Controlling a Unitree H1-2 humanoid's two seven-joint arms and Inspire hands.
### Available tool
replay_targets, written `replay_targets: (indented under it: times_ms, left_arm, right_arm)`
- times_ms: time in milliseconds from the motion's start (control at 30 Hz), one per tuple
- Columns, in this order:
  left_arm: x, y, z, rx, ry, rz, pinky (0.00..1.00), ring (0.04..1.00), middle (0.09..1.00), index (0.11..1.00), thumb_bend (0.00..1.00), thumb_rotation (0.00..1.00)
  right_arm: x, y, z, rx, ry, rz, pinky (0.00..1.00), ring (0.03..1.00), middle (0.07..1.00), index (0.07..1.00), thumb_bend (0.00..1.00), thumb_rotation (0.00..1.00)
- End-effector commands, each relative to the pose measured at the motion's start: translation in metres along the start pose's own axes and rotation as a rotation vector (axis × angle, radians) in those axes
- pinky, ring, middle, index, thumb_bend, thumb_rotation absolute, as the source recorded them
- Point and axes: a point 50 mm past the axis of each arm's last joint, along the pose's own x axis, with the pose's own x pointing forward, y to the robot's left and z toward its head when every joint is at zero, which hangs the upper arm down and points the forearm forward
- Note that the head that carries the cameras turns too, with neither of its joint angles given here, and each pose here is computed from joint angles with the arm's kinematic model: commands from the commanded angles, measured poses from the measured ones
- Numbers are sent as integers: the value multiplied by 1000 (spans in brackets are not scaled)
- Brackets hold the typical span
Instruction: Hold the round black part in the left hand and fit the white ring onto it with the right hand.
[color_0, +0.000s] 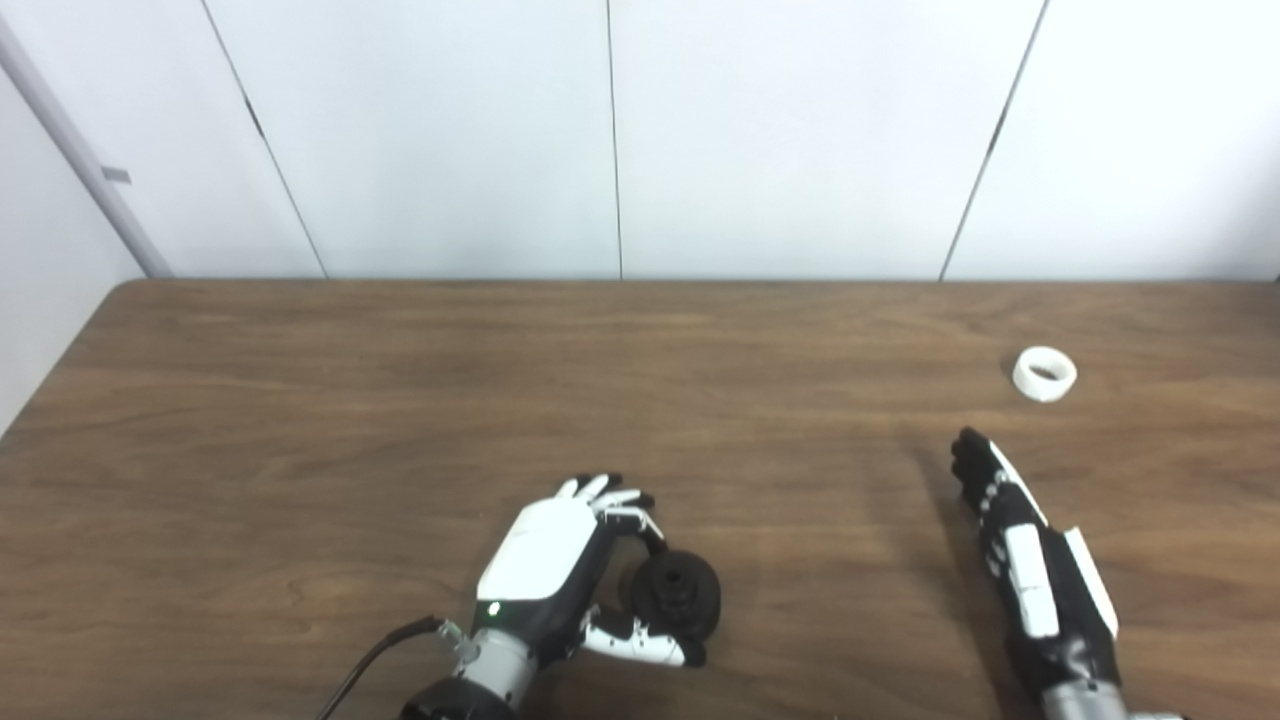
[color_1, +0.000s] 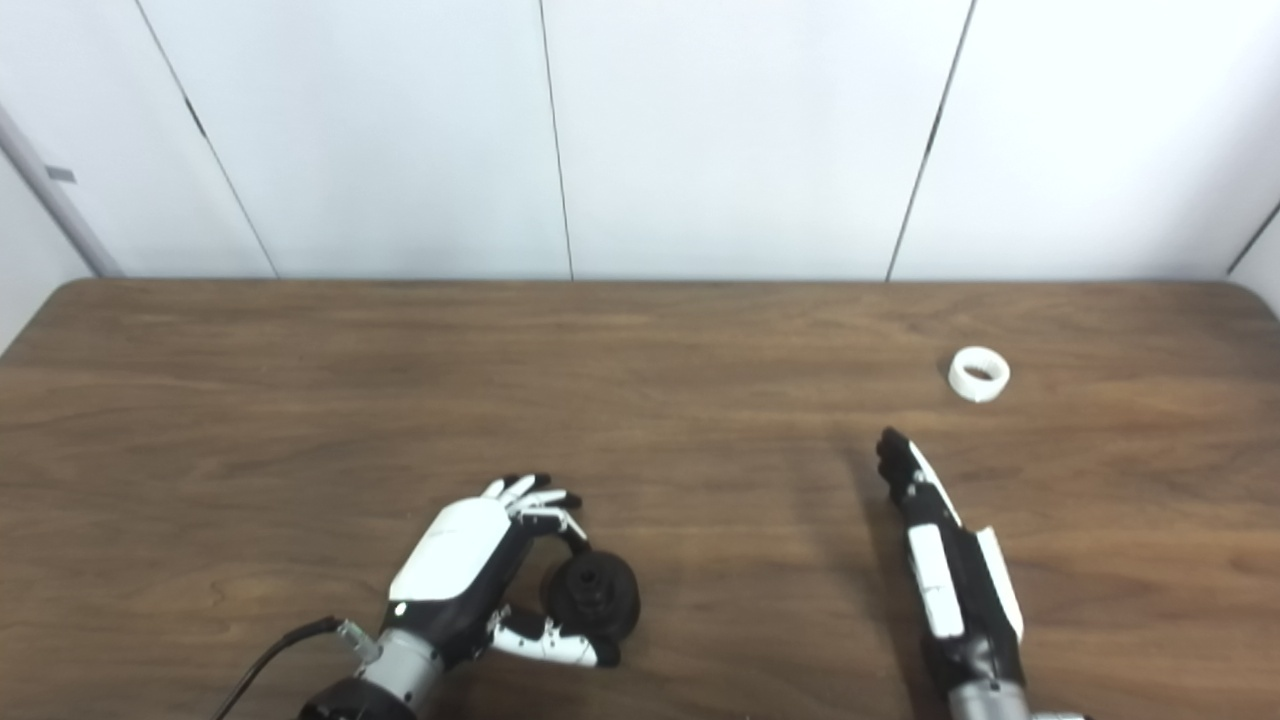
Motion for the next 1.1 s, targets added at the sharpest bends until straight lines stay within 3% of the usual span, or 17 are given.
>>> replay_targets:
  times_ms: [0,433,900,1067]
  left_arm:
    - [3,-1,3,21,-25,18,1000,959,849,486,520,51]
    - [4,-15,-5,72,-16,16,1000,945,840,486,520,50]
    - [2,-13,-14,103,5,9,1000,926,836,486,522,50]
    - [2,-11,-15,105,3,1,1000,923,832,486,522,50]
  right_arm:
    - [-18,18,-4,55,43,-12,987,949,938,930,593,987]
    - [-16,20,2,65,35,-9,991,956,943,931,591,978]
    - [-13,23,8,66,29,-28,963,943,934,920,604,982]
    - [-2,16,29,21,-5,-34,961,966,947,925,564,888]
